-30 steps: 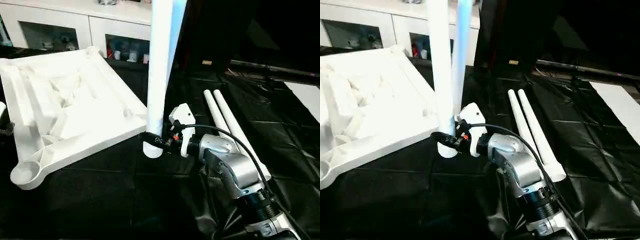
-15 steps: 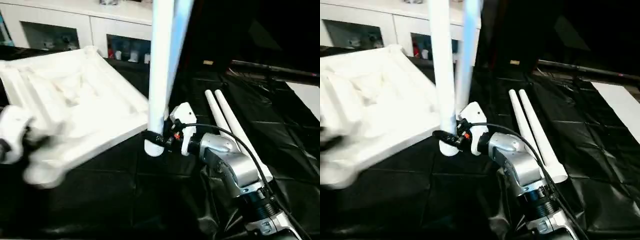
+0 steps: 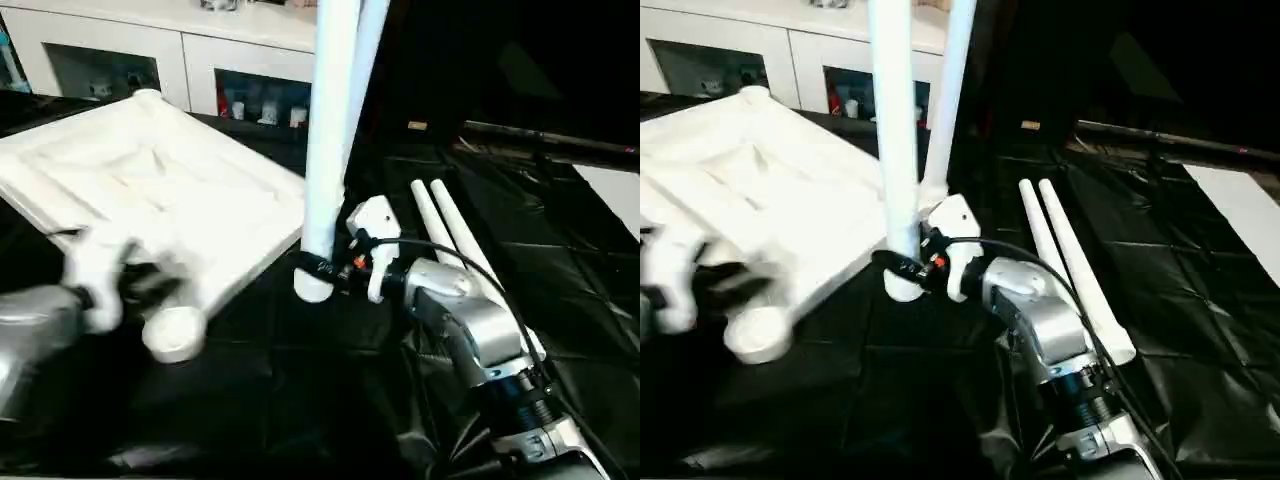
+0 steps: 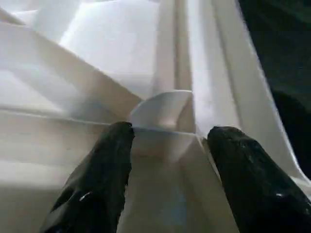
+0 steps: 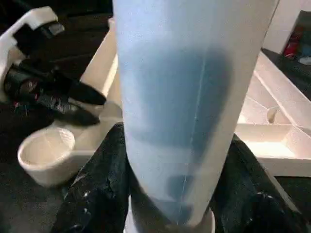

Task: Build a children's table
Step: Rotate table base

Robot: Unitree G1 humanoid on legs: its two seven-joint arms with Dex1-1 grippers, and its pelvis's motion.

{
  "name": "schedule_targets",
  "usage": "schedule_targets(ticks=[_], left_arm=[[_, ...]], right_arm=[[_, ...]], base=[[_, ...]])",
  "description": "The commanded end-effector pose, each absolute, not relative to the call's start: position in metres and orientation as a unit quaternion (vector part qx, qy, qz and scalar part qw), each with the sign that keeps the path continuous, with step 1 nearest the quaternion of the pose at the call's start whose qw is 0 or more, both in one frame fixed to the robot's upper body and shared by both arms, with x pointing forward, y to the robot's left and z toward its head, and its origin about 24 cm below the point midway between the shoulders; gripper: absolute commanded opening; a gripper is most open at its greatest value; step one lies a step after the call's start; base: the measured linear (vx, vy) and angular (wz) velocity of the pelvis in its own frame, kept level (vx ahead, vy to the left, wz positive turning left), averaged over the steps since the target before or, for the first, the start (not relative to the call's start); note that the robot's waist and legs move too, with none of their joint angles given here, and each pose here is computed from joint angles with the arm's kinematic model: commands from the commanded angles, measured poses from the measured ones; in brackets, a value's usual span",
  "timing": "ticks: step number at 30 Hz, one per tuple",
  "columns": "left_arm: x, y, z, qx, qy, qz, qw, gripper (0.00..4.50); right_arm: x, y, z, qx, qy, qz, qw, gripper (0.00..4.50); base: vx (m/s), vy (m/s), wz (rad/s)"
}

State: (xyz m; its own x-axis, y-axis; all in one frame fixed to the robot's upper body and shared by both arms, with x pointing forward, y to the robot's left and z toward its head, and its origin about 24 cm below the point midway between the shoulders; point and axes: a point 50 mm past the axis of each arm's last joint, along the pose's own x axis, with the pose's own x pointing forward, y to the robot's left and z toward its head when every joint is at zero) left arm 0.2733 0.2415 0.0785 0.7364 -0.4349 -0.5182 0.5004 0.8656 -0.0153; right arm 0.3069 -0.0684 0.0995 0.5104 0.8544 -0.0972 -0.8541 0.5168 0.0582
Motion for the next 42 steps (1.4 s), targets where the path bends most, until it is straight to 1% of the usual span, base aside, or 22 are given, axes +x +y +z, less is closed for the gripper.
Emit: schedule_targets(ticks=[1, 3, 6, 7, 8, 9, 11, 15, 17, 19, 22, 23, 25, 27, 28, 29, 30, 33, 35, 37, 40, 42], left_arm=[[0.277, 0.209, 0.070, 0.069, 0.263, -0.298, 0.915, 2.95], [0.282, 0.194, 0.068, 0.068, 0.252, -0.310, 0.914, 2.95], [0.298, 0.169, 0.071, 0.041, 0.206, -0.308, 0.928, 2.95], [0.299, 0.168, 0.071, 0.040, 0.204, -0.308, 0.929, 2.95], [0.308, 0.153, 0.075, 0.023, 0.176, -0.301, 0.937, 2.95], [0.311, 0.148, 0.077, 0.022, 0.163, -0.294, 0.941, 2.95], [0.321, 0.138, 0.087, 0.031, 0.107, -0.276, 0.955, 2.95], [0.327, 0.132, 0.106, 0.027, 0.046, -0.280, 0.958, 2.95], [0.327, 0.135, 0.122, 0.065, 0.004, -0.315, 0.947, 2.95], [0.327, 0.137, 0.125, 0.086, -0.002, -0.329, 0.940, 2.95], [0.315, 0.144, 0.124, 0.132, 0.004, -0.454, 0.881, 2.95], [0.312, 0.148, 0.121, 0.148, 0.017, -0.481, 0.864, 3.13], [0.310, 0.155, 0.115, 0.181, 0.045, -0.508, 0.841, 3.30], [0.310, 0.161, 0.110, 0.205, 0.068, -0.523, 0.824, 3.33], [0.310, 0.168, 0.105, 0.224, 0.092, -0.539, 0.807, 3.33], [0.311, 0.177, 0.101, 0.245, 0.119, -0.556, 0.785, 3.17], [0.313, 0.183, 0.099, 0.260, 0.135, -0.558, 0.777, 3.06], [0.319, 0.190, 0.098, 0.281, 0.148, -0.559, 0.766, 2.99], [0.324, 0.194, 0.098, 0.288, 0.156, -0.563, 0.759, 2.55], [0.326, 0.198, 0.097, 0.304, 0.163, -0.568, 0.747, 2.55], [0.330, 0.202, 0.098, 0.316, 0.181, -0.574, 0.734, 2.13], [0.331, 0.204, 0.097, 0.313, 0.196, -0.589, 0.718, 2.00]], right_arm=[[0.314, -0.076, 0.112, -0.004, 0.033, 0.478, 0.878, 1.86], [0.316, -0.078, 0.113, -0.005, 0.030, 0.475, 0.879, 1.86], [0.318, -0.082, 0.116, -0.007, 0.025, 0.469, 0.883, 1.86], [0.318, -0.082, 0.116, -0.007, 0.025, 0.468, 0.883, 1.86], [0.319, -0.085, 0.118, -0.008, 0.022, 0.463, 0.886, 1.86], [0.319, -0.086, 0.118, -0.008, 0.021, 0.462, 0.887, 1.86], [0.320, -0.089, 0.120, -0.009, 0.018, 0.456, 0.890, 1.86], [0.320, -0.096, 0.124, -0.005, 0.012, 0.449, 0.893, 1.86], [0.321, -0.103, 0.127, 0.001, 0.009, 0.442, 0.897, 1.86], [0.321, -0.105, 0.127, 0.002, 0.009, 0.440, 0.898, 1.86], [0.319, -0.110, 0.125, 0.004, 0.013, 0.432, 0.902, 1.86], [0.318, -0.111, 0.124, 0.005, 0.014, 0.431, 0.902, 1.86], [0.317, -0.113, 0.123, 0.006, 0.016, 0.429, 0.903, 1.86], [0.316, -0.115, 0.122, 0.007, 0.018, 0.428, 0.904, 1.86], [0.315, -0.118, 0.121, 0.006, 0.020, 0.425, 0.905, 1.86], [0.314, -0.122, 0.120, 0.004, 0.023, 0.421, 0.907, 1.86], [0.313, -0.124, 0.119, 0.002, 0.024, 0.418, 0.908, 1.86], [0.312, -0.128, 0.119, 0.001, 0.024, 0.413, 0.911, 1.86], [0.311, -0.130, 0.119, 0.001, 0.025, 0.409, 0.912, 1.86], [0.310, -0.130, 0.119, 0.000, 0.026, 0.408, 0.913, 1.86], [0.307, -0.132, 0.118, -0.001, 0.029, 0.407, 0.913, 1.86], [0.304, -0.133, 0.117, -0.002, 0.031, 0.407, 0.913, 1.86]], base=[[0.000, 0.000, 0.00], [0.000, 0.000, 0.00], [0.000, 0.000, 0.00], [0.000, 0.000, 0.00], [0.000, 0.000, 0.00], [0.000, 0.000, 0.00], [0.000, 0.000, 0.00], [0.000, 0.000, 0.00], [0.000, 0.000, 0.00], [0.000, 0.000, 0.00], [0.000, 0.000, 0.00], [0.000, 0.000, 0.00], [0.000, 0.000, 0.00], [0.000, 0.000, 0.00], [0.000, 0.000, 0.00], [0.000, 0.000, 0.00], [0.000, 0.000, 0.00], [0.000, 0.000, 0.00], [0.000, 0.000, 0.00], [0.000, 0.000, 0.00], [0.000, 0.000, 0.00], [0.000, 0.000, 0.00]])
